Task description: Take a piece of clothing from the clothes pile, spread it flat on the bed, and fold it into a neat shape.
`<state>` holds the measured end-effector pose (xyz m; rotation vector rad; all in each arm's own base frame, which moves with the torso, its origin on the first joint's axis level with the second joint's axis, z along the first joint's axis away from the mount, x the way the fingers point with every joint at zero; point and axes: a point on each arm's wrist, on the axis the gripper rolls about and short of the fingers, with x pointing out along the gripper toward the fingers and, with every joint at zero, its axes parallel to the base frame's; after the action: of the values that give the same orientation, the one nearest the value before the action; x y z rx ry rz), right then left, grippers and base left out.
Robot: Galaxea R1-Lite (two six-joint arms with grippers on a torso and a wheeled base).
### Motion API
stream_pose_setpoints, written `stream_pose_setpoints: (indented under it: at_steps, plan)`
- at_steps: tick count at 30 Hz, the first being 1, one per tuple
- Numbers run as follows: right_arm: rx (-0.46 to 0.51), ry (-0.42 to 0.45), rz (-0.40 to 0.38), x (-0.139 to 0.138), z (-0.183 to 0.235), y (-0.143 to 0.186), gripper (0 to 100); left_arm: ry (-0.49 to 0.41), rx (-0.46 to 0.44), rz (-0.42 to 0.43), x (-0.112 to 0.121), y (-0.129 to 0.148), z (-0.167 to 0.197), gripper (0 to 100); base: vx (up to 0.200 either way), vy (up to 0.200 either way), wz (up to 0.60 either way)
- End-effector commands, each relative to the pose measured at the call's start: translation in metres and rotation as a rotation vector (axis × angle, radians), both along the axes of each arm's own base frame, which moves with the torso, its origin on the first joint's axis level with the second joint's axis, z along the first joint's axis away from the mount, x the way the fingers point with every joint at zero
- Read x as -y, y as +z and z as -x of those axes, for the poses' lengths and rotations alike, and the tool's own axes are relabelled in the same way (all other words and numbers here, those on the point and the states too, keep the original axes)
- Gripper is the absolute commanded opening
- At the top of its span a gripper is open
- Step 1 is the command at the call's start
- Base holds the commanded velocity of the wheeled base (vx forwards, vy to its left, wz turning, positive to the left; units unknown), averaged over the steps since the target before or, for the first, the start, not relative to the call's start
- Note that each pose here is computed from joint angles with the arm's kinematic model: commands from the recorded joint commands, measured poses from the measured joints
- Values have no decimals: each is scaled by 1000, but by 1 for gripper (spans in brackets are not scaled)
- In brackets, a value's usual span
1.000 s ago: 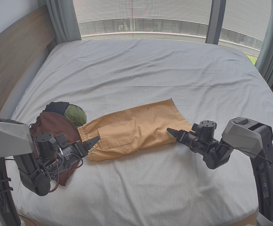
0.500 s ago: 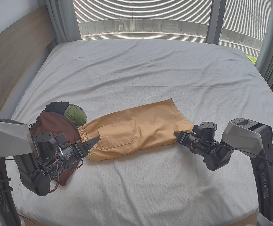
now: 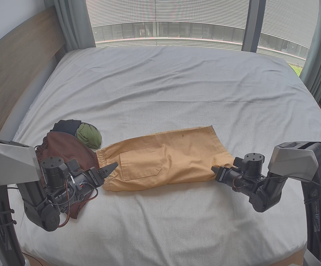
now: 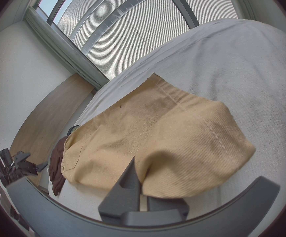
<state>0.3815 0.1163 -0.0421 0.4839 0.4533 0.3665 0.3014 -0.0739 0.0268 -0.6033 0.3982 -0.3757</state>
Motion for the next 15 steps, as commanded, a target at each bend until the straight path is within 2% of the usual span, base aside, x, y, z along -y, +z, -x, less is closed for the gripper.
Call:
stream_pose_setpoints:
  at_steps: [1,9,15]
  plan:
    - [-33,2,41,12,29,3,0,-2,-9,-2,0,-3,0,100,0,0,0]
    - [-71,-26,88,36,59,5,0,-2,-9,-2,0,-3,0,100,0,0,0]
    - [-102,-93,117,66,75,1,0,-3,-9,-1,0,-3,0,100,0,0,0]
